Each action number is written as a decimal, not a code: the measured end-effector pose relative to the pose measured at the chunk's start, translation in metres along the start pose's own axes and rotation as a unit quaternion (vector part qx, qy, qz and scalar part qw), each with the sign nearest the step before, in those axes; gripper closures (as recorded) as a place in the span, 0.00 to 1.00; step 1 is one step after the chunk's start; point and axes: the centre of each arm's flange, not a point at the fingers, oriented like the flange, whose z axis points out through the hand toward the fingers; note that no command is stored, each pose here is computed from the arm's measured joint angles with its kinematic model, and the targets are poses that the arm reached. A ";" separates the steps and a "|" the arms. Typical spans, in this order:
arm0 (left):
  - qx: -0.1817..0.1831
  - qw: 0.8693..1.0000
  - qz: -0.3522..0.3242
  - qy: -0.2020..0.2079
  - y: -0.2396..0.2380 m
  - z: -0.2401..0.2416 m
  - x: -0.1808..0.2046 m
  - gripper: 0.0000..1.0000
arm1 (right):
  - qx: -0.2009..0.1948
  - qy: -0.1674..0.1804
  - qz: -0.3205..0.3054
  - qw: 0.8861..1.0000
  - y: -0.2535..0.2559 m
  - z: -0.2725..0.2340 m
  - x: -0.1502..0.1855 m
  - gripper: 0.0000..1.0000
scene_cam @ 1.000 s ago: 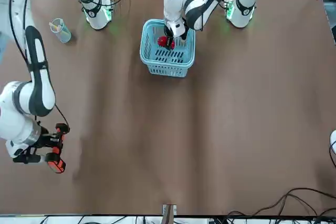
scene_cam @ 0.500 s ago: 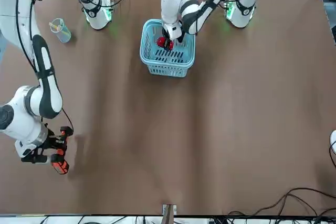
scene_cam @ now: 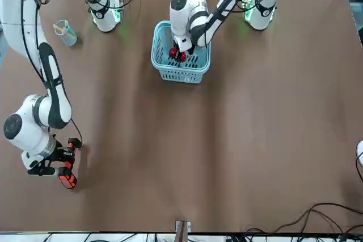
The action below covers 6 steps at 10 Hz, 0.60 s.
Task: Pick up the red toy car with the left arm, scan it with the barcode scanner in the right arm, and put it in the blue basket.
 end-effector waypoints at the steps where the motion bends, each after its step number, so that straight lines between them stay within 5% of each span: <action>1: -0.002 1.000 0.003 0.001 0.002 0.002 -0.001 0.51 | 0.000 0.005 0.000 1.000 0.000 0.005 0.000 0.63; 6: -0.006 1.000 0.003 0.004 0.010 0.007 0.003 0.51 | 0.000 0.005 0.000 1.000 0.000 0.007 -0.001 0.62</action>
